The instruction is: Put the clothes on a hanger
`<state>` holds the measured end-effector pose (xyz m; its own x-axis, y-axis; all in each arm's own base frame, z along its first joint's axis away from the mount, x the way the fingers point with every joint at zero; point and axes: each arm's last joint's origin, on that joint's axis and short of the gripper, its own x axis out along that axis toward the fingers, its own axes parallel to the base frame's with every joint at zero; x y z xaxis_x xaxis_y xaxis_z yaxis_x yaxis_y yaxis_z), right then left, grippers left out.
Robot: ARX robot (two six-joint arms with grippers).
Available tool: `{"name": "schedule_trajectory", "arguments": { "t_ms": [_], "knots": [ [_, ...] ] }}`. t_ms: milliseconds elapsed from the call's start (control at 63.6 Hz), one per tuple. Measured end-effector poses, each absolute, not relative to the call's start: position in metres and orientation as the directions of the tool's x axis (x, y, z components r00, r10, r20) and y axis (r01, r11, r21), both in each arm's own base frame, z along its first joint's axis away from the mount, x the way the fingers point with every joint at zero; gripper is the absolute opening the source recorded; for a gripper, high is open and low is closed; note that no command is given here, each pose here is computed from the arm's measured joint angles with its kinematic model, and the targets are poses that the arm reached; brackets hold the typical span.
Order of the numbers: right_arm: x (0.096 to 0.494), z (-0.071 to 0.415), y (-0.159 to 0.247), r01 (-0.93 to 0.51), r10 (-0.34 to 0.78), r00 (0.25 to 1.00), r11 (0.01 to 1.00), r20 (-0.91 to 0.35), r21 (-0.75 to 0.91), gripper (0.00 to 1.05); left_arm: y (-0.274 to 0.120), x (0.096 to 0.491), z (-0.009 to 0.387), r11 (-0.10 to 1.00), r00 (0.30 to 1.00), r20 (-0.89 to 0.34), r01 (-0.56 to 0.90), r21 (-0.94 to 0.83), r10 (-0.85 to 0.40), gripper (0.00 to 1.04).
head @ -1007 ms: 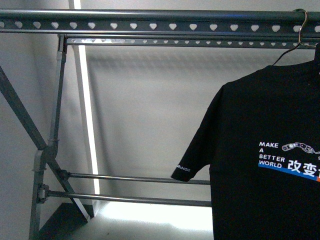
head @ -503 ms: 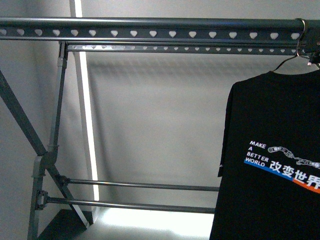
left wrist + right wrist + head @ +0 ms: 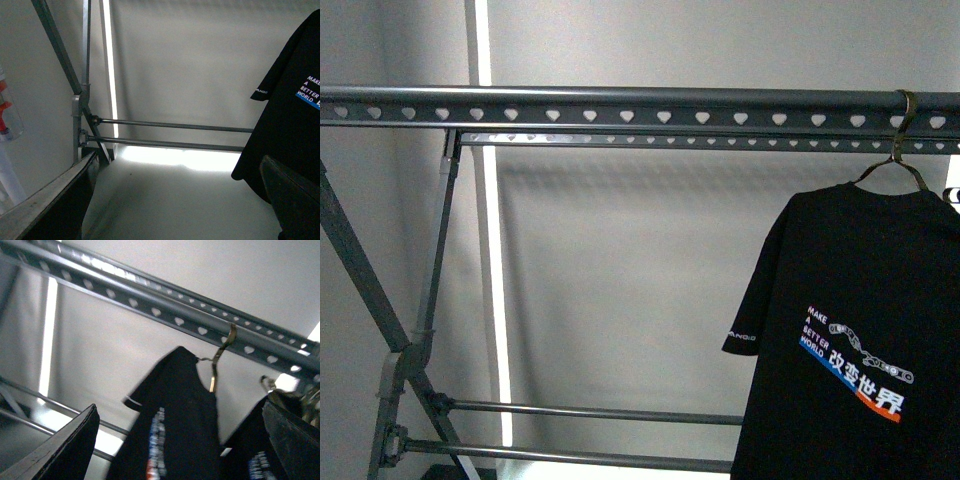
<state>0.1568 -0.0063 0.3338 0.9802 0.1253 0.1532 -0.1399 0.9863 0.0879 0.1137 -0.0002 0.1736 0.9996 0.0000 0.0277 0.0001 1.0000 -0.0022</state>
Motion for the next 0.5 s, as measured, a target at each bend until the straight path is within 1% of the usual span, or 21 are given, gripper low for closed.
{"name": "schedule_trajectory", "arguments": {
  "t_ms": [31,47,63,142,189,220,236,252,267,299,315,330,362,378,440,472,503],
  "knots": [
    [0.14,0.315,-0.003,-0.051,0.039,0.994,0.992,0.101,0.113,0.89,0.0,0.114,0.174,1.0,1.0,0.028,0.0,-0.002,0.0,0.98],
    [0.136,0.309,-0.003,-0.03,0.021,0.996,0.994,0.082,0.108,0.87,0.0,0.114,0.174,1.0,1.0,0.028,0.0,-0.002,0.0,0.98],
    [0.129,0.294,-0.002,-0.004,0.0,0.999,0.996,0.046,0.088,0.81,0.0,0.114,0.174,1.0,1.0,0.028,0.0,-0.002,0.0,0.98],
    [0.12,0.261,-0.001,-0.002,0.002,1.0,0.999,0.003,0.041,0.67,0.0,0.114,0.174,1.0,1.0,0.028,0.0,-0.002,0.0,0.98],
    [0.119,0.252,0.0,-0.002,0.002,1.0,1.0,-0.004,0.028,0.6,0.0,0.114,0.174,1.0,1.0,0.028,0.0,-0.002,0.0,0.98],
    [0.118,0.245,0.0,0.001,-0.001,1.0,1.0,-0.006,0.021,0.53,0.0,0.114,0.174,1.0,1.0,0.028,0.0,-0.002,0.0,0.98],
    [0.118,0.244,0.0,0.003,-0.003,1.0,1.0,-0.006,0.019,0.52,0.0,0.114,0.174,1.0,1.0,0.028,0.0,-0.002,0.0,0.98],
    [0.117,0.24,0.0,0.003,-0.003,1.0,1.0,-0.007,0.015,0.47,0.0,0.114,0.174,1.0,1.0,0.028,0.0,-0.002,0.0,0.98],
    [0.117,0.24,0.0,0.003,-0.003,1.0,1.0,-0.007,0.015,0.46,0.0,0.114,0.174,1.0,1.0,0.028,0.0,-0.002,0.0,0.98],
    [0.116,0.236,0.0,0.003,-0.003,1.0,1.0,-0.007,0.012,0.41,0.0,0.114,0.174,1.0,1.0,0.028,0.0,-0.002,0.0,0.98],
    [0.116,0.233,0.0,0.003,-0.003,1.0,1.0,-0.006,0.01,0.37,0.0,0.114,0.174,1.0,1.0,0.028,0.0,-0.002,0.0,0.98],
    [0.115,0.229,0.0,0.003,-0.003,1.0,1.0,-0.005,0.007,0.31,0.0,0.114,0.174,1.0,1.0,0.028,0.0,-0.002,0.0,0.98],
    [0.114,0.225,0.0,0.003,-0.003,1.0,1.0,-0.003,0.006,0.25,0.0,0.114,0.174,1.0,1.0,0.029,0.0,-0.002,0.0,0.98],
    [0.113,0.222,0.0,0.002,-0.002,1.0,1.0,0.001,0.005,0.19,0.0,0.114,0.174,1.0,1.0,0.029,0.0,-0.002,0.0,0.98],
    [0.112,0.215,0.0,0.003,-0.003,1.0,1.0,0.001,0.004,0.06,0.0,0.114,0.174,1.0,1.0,0.029,0.0,-0.002,0.0,0.98],
    [0.111,0.211,0.0,0.003,-0.003,1.0,1.0,-0.001,0.001,0.01,0.0,0.114,0.174,1.0,1.0,0.029,0.0,-0.002,0.0,0.98],
    [0.111,0.208,0.0,0.003,-0.003,1.0,1.0,-0.004,0.001,0.02,0.0,0.114,0.174,1.0,1.0,0.029,0.0,-0.002,0.0,0.98]
  ]
}}
